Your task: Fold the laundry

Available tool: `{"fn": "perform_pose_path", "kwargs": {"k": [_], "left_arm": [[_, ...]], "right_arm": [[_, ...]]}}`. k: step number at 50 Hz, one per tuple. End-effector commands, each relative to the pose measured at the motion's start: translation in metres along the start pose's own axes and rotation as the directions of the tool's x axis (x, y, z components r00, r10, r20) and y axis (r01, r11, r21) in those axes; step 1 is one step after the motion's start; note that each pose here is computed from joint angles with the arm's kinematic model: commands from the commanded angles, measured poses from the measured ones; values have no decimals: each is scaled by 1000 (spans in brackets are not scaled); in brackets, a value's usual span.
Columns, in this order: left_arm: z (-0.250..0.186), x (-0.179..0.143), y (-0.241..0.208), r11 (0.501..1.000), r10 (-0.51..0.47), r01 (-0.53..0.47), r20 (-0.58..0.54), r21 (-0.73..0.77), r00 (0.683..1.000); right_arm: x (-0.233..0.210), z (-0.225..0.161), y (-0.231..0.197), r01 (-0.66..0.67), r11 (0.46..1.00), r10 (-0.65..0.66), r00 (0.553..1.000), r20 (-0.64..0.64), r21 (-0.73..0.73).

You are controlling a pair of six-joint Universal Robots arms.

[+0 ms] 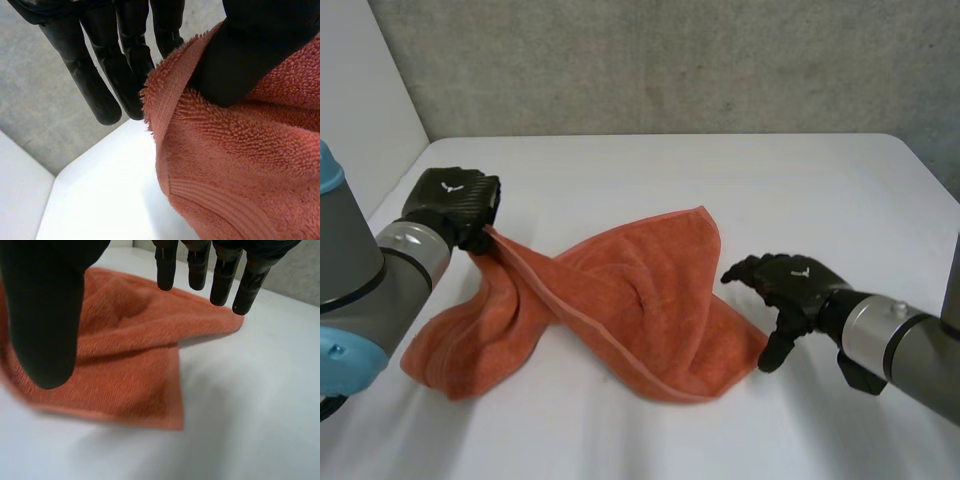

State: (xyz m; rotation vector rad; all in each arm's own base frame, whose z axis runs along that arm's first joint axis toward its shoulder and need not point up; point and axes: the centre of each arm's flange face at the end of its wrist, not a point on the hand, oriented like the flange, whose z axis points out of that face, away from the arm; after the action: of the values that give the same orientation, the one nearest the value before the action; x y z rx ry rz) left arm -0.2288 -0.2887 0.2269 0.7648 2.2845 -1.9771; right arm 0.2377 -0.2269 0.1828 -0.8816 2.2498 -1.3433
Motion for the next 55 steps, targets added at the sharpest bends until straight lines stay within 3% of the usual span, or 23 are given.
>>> {"fn": "perform_pose_path", "kwargs": {"k": [1, 26, 55], "left_arm": [[23, -15, 26, 998, -11, 13, 41, -67, 999], [47, -22, 49, 994, -16, 23, 65, -106, 998], [47, -23, 50, 994, -18, 25, 67, -109, 998]], "right_arm": [[-27, 5, 15, 36, 999, -37, 998, 58, 29], [-80, 24, 45, 5, 1000, -5, 980, 199, 2], [-93, 43, 54, 78, 997, -81, 984, 158, 25]]}}
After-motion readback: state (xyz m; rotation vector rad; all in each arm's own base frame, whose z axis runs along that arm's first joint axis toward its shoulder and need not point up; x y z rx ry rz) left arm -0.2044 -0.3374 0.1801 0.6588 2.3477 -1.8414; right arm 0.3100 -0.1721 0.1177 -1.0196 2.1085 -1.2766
